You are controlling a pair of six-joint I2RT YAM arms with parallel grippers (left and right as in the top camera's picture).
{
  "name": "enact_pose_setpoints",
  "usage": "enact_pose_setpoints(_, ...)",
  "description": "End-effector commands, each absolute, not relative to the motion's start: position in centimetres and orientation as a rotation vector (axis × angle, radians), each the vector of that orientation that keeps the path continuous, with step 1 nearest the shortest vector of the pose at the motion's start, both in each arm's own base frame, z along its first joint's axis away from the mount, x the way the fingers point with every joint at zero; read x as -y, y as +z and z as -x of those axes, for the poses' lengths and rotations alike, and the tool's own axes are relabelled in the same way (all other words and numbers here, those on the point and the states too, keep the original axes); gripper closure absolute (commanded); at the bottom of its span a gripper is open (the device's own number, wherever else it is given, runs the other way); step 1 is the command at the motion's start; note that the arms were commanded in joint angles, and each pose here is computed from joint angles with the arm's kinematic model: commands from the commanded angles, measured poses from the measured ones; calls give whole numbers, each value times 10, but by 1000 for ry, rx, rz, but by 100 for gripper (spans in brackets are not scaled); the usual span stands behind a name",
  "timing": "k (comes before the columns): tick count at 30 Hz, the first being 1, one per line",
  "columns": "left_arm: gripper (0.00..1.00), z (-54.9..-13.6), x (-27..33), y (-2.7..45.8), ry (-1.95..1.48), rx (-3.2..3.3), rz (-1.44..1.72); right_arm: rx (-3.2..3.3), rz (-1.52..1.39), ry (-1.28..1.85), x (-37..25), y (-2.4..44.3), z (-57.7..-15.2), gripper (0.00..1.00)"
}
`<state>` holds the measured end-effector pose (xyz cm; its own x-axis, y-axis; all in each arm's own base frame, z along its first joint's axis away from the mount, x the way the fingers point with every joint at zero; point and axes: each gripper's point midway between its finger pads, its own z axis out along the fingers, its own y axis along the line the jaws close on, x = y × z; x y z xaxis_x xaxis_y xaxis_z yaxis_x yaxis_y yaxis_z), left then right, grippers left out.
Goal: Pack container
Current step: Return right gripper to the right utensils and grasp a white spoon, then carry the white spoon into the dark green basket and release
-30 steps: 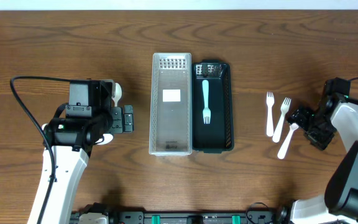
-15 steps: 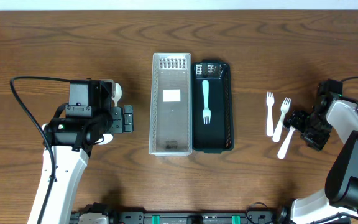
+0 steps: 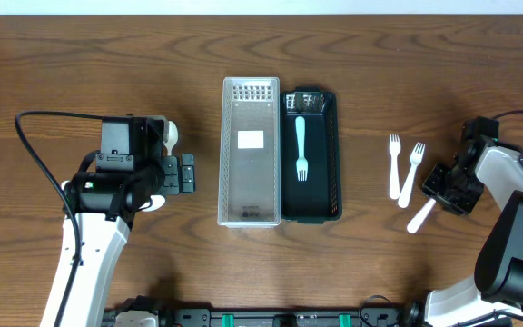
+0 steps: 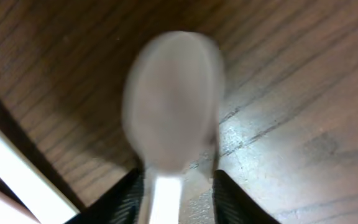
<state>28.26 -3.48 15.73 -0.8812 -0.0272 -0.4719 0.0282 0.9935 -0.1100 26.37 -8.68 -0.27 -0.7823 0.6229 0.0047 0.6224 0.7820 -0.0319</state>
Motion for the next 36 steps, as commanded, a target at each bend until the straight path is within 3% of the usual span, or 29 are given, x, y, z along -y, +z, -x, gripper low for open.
enact_pose_setpoints(1, 2, -286, 34, 163, -160, -2630, 7, 2940, 1009, 65, 86, -6, -260, 66)
enact_pose_setpoints(4, 2, -286, 34, 163, -160, -2630, 7, 2940, 1009, 65, 86, -6, -260, 74)
enact_pose_setpoints(13, 2, -286, 34, 163, -160, -2630, 7, 2942, 1010, 65, 86, -6, -260, 78)
enact_pose_setpoints(21, 2, -286, 34, 164, -159, -2630, 8, 2959, 1017, 58, 87, -5, -265, 98)
enact_pose_setpoints(25, 2, -286, 34, 164, -159, -2630, 8, 2985, 1026, 34, 87, 8, -275, 99)
enact_pose_setpoints(30, 2, -286, 34, 164, -159, -2630, 8, 3128, 994, 15, 80, 70, -307, 99)
enact_pose_setpoints(36, 2, -286, 34, 164, -160, -2630, 7, 3557, 643, -106, 10, 199, -363, 99)
